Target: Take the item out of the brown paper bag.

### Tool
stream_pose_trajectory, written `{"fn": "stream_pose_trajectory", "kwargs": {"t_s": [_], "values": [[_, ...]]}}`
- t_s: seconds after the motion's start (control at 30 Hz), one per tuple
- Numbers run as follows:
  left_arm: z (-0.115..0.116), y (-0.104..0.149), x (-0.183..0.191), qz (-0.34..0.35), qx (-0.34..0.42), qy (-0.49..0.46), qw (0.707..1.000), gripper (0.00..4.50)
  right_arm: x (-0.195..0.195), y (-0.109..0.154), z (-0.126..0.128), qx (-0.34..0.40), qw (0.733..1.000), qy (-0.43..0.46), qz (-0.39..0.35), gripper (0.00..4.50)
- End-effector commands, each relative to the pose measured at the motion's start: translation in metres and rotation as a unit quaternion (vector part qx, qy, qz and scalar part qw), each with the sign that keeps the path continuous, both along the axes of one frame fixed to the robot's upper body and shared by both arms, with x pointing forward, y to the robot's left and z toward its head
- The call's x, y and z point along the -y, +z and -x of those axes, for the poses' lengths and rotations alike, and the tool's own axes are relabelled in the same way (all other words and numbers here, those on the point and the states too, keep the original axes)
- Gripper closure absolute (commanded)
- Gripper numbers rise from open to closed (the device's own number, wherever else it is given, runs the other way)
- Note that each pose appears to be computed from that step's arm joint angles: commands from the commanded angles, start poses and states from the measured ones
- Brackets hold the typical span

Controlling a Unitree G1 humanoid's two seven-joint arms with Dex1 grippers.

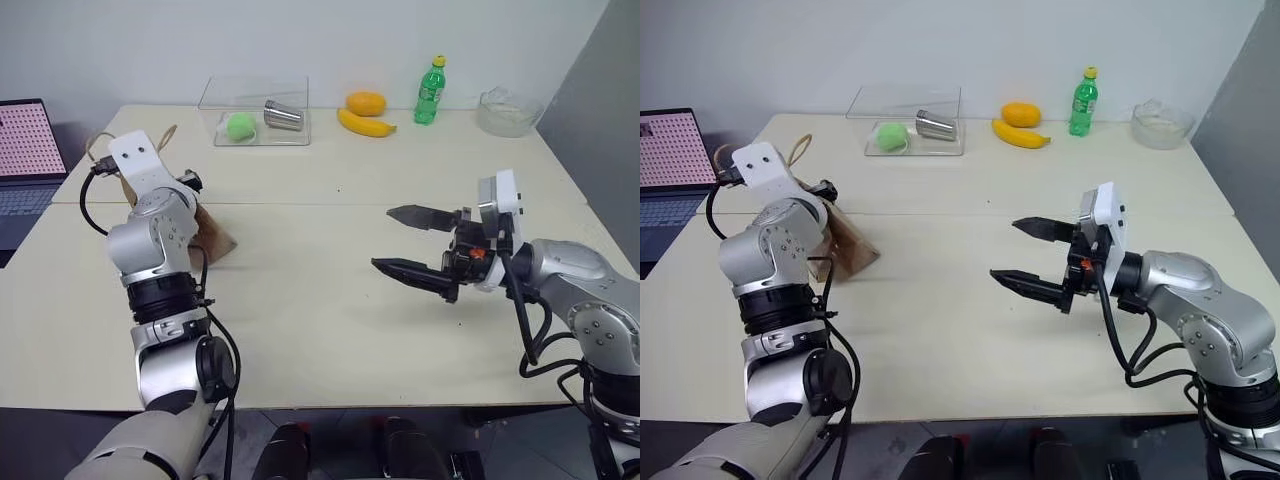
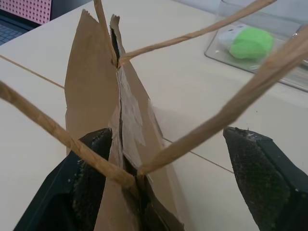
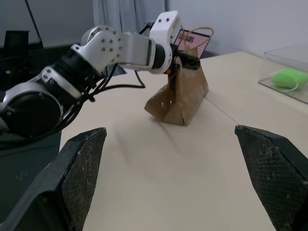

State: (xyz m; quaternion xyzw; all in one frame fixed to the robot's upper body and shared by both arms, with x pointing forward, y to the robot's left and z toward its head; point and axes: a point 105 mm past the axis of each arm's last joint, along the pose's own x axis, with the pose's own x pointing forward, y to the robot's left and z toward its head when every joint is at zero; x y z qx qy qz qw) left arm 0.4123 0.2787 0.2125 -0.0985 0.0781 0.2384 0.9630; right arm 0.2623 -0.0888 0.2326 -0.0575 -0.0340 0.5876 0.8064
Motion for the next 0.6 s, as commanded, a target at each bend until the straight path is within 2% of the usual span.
{"fn": "stream_pose_trajectory", "kwargs": {"t_s": [0.03,0.13,0.43,0.6], "values": [[0.001,0.021,-0.006,-0.013,0.023,0.014,1.000,0.80,0.002,0.011,0.009,0.024,0.999,0.023,0.007,0.00],[0.003,0.021,-0.008,-0.012,0.018,0.023,1.000,1.47,0.003,0.011,0.011,0.022,0.999,0.035,0.017,0.00],[0.020,0.004,-0.015,0.003,-0.022,0.057,0.998,4.35,0.008,0.018,0.008,0.026,0.998,0.057,0.029,0.00],[0.020,0.006,-0.019,0.002,-0.013,0.063,0.998,4.43,0.007,0.015,0.007,0.026,0.997,0.061,0.032,0.00]]}}
